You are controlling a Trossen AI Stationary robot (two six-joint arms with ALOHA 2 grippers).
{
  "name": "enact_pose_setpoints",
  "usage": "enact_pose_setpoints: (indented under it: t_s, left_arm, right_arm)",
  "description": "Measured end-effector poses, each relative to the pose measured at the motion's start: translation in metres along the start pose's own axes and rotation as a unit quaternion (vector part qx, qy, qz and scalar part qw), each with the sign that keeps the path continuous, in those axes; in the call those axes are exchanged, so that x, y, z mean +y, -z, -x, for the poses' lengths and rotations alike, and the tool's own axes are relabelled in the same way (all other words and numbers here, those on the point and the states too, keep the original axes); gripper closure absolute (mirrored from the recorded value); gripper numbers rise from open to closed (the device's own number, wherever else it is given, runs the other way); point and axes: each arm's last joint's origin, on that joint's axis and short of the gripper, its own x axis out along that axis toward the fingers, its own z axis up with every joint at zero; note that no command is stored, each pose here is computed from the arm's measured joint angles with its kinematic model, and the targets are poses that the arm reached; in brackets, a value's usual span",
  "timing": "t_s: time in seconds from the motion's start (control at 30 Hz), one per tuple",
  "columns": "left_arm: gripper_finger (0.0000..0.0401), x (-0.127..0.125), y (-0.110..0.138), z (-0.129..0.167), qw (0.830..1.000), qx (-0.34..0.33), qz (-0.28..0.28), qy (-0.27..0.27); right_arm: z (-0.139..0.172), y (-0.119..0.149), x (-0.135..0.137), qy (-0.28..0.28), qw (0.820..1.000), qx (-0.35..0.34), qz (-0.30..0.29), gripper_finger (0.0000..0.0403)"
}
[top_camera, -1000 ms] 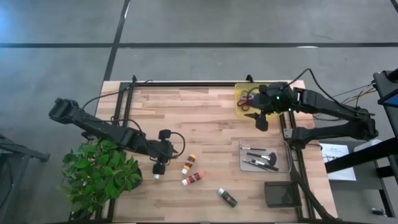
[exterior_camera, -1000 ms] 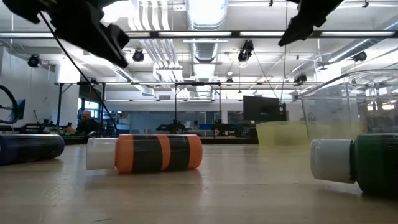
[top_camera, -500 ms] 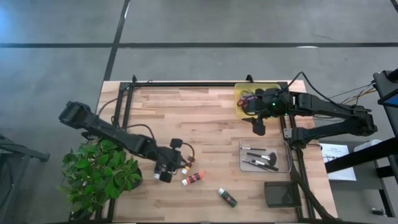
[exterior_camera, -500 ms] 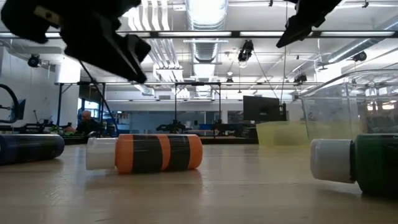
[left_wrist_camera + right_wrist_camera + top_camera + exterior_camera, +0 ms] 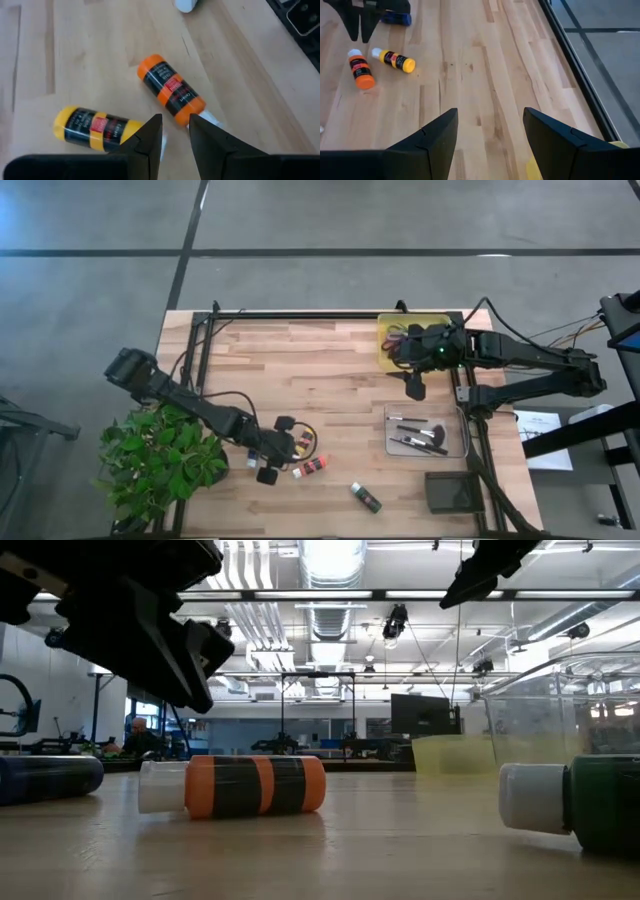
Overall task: Pick & Place Paint Supplies
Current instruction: Put the orange paint bottle into the black bin
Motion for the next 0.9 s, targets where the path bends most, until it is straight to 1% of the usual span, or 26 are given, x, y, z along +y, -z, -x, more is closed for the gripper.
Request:
enact_pose_setpoints:
  t_s: [0.2, 0.33, 0.4, 0.47, 0.57, 0.67, 0.7, 0.83, 0.9]
  left_arm:
    - [0.0297, -0.008, 0.007, -0.013, 0.999, 0.013, 0.03, 0.007]
    - [0.0297, -0.009, 0.013, -0.022, 0.999, 0.03, 0.044, 0.004]
    - [0.0297, -0.011, 0.012, -0.024, 0.998, 0.025, 0.057, 0.009]
    - [0.0297, -0.015, 0.01, -0.024, 0.997, 0.016, 0.066, 0.027]
    - [0.0297, -0.024, 0.007, -0.023, 0.997, -0.001, 0.065, 0.048]
    - [0.0297, -0.029, 0.005, -0.023, 0.995, -0.014, 0.074, 0.058]
    - [0.0297, -0.031, 0.005, -0.023, 0.995, -0.017, 0.079, 0.058]
    - [0.0297, -0.031, 0.006, -0.024, 0.995, -0.023, 0.091, 0.028]
    - [0.0297, -0.031, 0.007, -0.024, 0.995, -0.022, 0.095, 0.023]
  right_arm:
    - [0.0, 0.0, 0.003, -0.006, 1.0, 0.0, 0.001, 0.0178]
    - [0.0, 0.0, 0.003, -0.006, 1.0, 0.0, 0.001, 0.0178]
    - [0.0, 0.0, 0.003, -0.006, 1.0, 0.0, 0.001, 0.0178]
    - [0.0, 0.0, 0.003, -0.006, 1.0, 0.0, 0.0, 0.0178]
    - [0.0, 0.0, 0.003, -0.006, 1.0, 0.0, 0.0, 0.0178]
    - [0.0, 0.0, 0.003, -0.005, 1.0, -0.001, 0.0, 0.0178]
    - [0.0, 0.0, 0.003, -0.005, 1.0, -0.002, 0.0, 0.0178]
    - [0.0, -0.001, 0.003, -0.004, 1.0, -0.005, 0.0, 0.0178]
    - [0.0, -0.001, 0.003, -0.004, 1.0, -0.006, -0.003, 0.0178]
